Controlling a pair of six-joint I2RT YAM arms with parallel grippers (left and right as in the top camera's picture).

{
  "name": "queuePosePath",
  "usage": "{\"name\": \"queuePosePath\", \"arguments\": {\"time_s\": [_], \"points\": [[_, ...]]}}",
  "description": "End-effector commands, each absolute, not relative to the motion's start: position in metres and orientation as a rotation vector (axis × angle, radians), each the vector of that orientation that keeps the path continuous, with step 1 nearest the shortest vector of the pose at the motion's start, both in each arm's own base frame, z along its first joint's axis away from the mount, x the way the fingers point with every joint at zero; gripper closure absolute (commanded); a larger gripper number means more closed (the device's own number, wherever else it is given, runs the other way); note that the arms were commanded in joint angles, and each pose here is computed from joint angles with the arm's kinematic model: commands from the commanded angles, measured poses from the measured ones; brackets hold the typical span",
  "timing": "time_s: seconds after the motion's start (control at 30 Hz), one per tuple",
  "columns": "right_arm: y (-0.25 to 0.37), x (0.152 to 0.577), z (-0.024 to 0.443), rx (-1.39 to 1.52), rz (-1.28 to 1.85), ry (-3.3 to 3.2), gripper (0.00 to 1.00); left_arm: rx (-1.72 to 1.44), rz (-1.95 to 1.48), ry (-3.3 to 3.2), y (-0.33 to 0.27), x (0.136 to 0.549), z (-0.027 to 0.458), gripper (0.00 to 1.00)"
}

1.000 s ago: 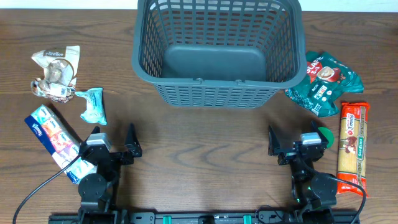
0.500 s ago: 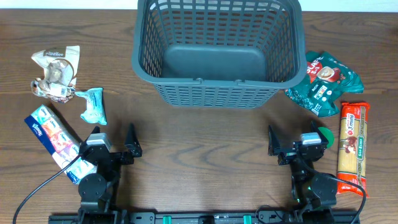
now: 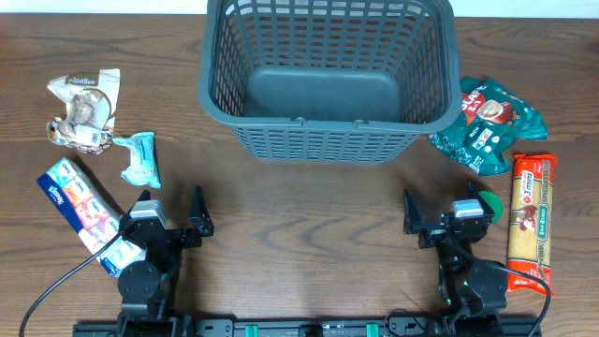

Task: Pack container
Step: 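Raise the right gripper from rest toward the green snack bag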

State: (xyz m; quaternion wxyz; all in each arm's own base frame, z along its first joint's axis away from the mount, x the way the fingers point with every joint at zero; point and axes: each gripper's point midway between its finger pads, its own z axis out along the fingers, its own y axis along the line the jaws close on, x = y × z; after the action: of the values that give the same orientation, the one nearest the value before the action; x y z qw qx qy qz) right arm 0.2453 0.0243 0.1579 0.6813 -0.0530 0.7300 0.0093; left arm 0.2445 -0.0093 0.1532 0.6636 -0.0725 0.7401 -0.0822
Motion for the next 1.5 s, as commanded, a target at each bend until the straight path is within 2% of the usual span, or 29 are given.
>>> {"name": "queuePosePath", "arguments": {"time_s": [0.0,0.73,1.03,1.23,1.47], "points": [[0.023,0.245,0.157,-0.115,0.015,1.639,0.01,-0.200,-0.151,1.719,-0.002,0.244,0.136,0.02],[0.027,0.245,0.158,-0.133,0.036,1.634,0.01,-0.199,-0.151,1.719,-0.002,0.244,0.136,0.01],[0.035,0.246,0.138,-0.013,0.212,1.732,0.01,-0.199,-0.151,1.719,-0.002,0.244,0.136,0.01],[0.048,0.235,0.131,-0.056,0.280,1.895,0.01,-0.200,-0.151,1.717,-0.002,0.244,0.136,0.01],[0.031,0.208,0.195,-0.001,0.197,2.008,0.01,-0.199,-0.151,1.718,-0.002,0.244,0.136,0.01]]}}
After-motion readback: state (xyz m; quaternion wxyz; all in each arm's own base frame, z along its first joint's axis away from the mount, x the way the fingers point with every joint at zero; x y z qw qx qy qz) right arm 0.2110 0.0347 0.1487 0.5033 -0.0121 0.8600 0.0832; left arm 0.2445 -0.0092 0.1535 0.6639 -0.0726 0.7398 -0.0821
